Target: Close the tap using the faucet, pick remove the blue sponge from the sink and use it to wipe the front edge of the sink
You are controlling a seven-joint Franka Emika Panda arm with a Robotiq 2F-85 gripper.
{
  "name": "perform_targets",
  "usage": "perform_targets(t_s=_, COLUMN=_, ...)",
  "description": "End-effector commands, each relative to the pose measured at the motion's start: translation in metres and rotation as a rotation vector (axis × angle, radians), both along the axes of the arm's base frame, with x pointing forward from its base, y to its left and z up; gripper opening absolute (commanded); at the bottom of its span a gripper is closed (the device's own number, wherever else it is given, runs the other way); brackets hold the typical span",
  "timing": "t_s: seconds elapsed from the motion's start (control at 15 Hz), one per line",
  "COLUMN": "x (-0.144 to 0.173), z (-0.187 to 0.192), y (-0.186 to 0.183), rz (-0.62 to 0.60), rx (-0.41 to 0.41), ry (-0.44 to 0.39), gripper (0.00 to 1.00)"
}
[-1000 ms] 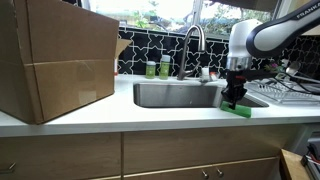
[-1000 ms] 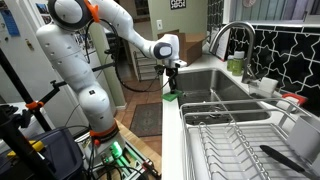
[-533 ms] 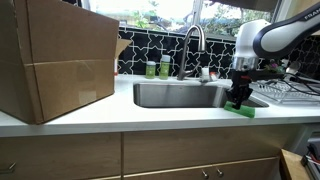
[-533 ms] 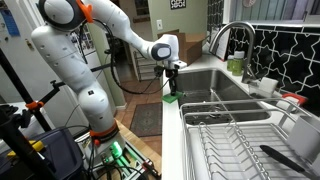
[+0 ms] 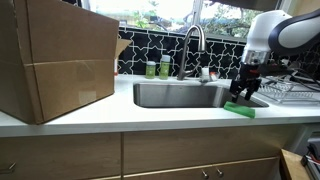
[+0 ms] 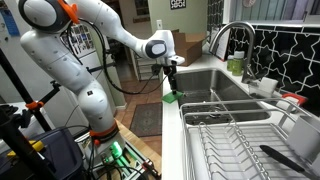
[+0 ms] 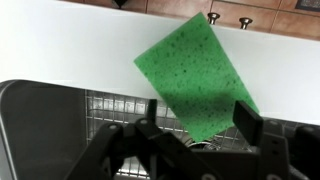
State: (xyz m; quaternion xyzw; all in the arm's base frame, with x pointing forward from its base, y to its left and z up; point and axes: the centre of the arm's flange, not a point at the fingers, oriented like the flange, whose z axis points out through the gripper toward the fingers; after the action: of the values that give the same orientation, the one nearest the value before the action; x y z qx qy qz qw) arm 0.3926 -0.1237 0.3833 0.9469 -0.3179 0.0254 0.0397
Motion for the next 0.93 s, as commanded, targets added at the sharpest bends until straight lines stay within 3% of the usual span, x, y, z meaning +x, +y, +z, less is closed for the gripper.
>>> perform_targets(t_s=0.0, x=-0.024, z=0.025, y=0.001, rz=0.027, rx=-0.029, ry=-0.069, gripper=1.00)
perform_targets(t_s=0.13, x=-0.024, z=0.042, y=-0.001, rz=0.009, rx=-0.036, ry=-0.099, gripper=1.00)
perform_targets(t_s=0.2, x=-0.007, z=0.031, y=-0.001, rz=0.009, rx=-0.021, ry=-0.072, gripper=1.00)
perform_targets(t_s=0.73, x=-0.012, z=0.045, y=-0.001, rz=0.004, rx=-0.030, ry=-0.106, gripper=1.00)
perform_targets(t_s=0.87, x=-0.029, z=0.082, y=0.001, rz=0.029, rx=0.013, ry=-0.131, gripper=1.00)
